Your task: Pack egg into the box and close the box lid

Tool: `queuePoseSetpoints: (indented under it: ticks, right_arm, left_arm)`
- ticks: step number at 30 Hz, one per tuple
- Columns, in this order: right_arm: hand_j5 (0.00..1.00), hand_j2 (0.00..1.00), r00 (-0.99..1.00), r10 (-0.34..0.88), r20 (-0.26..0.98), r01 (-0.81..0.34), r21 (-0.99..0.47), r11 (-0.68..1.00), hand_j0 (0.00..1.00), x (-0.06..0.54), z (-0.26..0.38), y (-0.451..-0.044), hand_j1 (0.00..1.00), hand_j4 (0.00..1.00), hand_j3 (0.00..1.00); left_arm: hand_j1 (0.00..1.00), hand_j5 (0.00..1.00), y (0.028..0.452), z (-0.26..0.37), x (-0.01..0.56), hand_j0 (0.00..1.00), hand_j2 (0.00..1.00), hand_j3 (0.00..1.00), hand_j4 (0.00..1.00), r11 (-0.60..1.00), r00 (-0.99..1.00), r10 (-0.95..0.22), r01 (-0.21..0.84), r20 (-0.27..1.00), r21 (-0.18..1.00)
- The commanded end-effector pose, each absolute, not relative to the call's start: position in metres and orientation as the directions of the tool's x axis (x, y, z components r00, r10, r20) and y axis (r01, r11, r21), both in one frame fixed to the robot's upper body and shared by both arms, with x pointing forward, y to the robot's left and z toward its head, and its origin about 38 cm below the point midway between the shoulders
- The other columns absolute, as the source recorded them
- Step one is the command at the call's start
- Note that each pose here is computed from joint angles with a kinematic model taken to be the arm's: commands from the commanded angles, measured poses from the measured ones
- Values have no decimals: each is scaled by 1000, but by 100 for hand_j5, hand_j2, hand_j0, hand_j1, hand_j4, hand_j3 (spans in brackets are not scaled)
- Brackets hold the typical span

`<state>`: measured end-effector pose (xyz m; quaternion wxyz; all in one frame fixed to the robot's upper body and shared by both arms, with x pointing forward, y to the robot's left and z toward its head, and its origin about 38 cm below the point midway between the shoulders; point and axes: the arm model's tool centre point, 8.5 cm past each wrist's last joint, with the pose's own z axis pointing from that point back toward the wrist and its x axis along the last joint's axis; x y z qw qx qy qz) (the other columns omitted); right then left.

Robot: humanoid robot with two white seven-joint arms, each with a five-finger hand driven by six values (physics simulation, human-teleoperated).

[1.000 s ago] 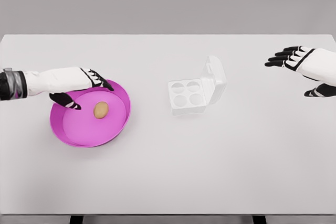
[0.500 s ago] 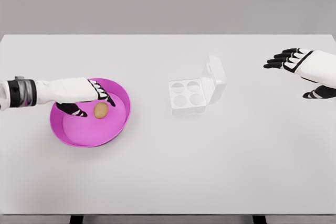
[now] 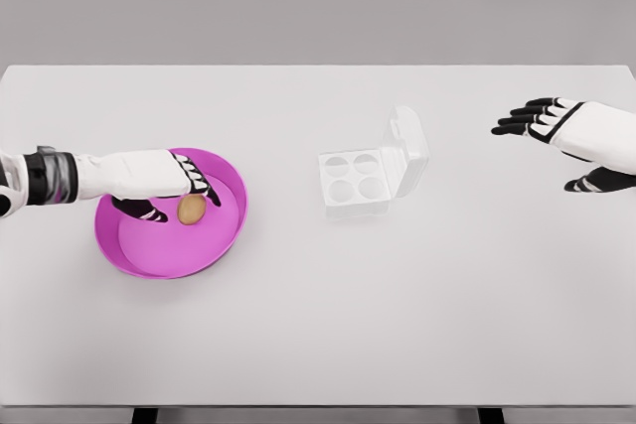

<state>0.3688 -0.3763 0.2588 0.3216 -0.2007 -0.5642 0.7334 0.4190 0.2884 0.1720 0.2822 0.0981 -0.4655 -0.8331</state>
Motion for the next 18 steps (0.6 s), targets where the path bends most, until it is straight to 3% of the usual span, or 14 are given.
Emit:
queuePoseSetpoints:
  ticks: [1,18]
  right_arm:
    - [100,100,-712,698,76,-247,-958,-147,100,369,259,-376,100,100,100]
    - [100,100,-711,699,81,-255,-955,-149,100,368,255,-376,100,100,100]
  left_arm:
    - [80,80,285,171,419,80,80,80,80,-409,-824,-558,374,96,833]
    - [73,73,281,165,419,73,73,73,73,-426,-828,-554,369,85,826]
